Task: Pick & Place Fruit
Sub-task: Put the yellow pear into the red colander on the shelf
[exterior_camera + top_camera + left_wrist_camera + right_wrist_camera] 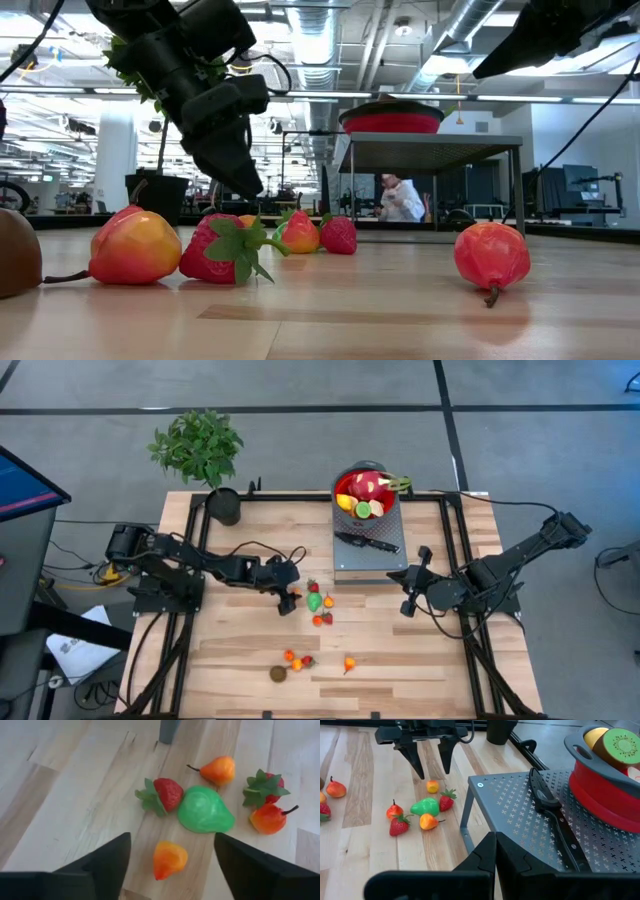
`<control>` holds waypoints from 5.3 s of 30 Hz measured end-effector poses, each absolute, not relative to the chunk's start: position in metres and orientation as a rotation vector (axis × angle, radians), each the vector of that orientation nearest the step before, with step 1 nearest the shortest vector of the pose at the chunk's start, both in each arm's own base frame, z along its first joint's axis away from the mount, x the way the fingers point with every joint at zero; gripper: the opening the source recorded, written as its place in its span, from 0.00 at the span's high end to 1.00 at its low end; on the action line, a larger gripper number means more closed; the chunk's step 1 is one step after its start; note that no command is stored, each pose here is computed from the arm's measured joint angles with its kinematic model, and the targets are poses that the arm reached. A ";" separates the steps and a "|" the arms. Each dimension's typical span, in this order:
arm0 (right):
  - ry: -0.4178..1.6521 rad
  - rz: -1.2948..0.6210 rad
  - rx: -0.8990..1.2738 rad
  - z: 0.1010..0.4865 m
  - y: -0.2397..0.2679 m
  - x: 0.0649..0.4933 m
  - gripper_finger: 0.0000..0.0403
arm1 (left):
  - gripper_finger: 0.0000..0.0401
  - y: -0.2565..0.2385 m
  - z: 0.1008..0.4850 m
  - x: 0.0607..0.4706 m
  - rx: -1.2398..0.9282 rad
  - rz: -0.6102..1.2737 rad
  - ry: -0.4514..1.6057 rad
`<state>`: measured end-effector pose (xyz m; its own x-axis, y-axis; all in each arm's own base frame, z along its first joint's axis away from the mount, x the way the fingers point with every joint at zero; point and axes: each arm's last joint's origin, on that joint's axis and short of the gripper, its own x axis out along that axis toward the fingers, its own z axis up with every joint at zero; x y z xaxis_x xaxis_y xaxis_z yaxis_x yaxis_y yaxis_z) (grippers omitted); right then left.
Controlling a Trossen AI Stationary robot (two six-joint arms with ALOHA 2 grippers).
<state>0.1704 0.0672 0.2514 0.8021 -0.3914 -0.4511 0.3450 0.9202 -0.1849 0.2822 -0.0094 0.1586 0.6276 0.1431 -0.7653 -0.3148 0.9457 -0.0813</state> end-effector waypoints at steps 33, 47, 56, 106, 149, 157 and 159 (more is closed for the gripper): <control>0.502 -0.397 -0.093 0.252 0.067 0.171 1.00 | 0.37 -0.013 0.127 0.268 -0.310 0.308 0.800; 0.500 -0.397 -0.091 0.252 0.067 0.171 1.00 | 0.37 -0.014 0.107 0.277 -0.298 0.319 0.814; 0.500 -0.397 -0.091 0.252 0.067 0.171 1.00 | 0.45 -0.014 0.106 0.277 -0.301 0.314 0.818; 0.527 -0.369 -0.216 0.252 0.066 0.171 1.00 | 0.70 -0.008 0.240 0.239 -0.432 0.316 0.231; 0.522 -0.505 -0.345 0.279 0.005 0.157 1.00 | 0.71 0.085 0.304 0.335 -0.279 0.410 -0.208; 0.566 -0.490 -0.340 0.275 0.008 0.154 1.00 | 0.71 0.109 0.299 0.369 -0.221 0.447 -0.190; 0.564 -0.485 -0.342 0.275 0.009 0.154 1.00 | 0.72 0.114 0.297 0.376 -0.203 0.455 -0.182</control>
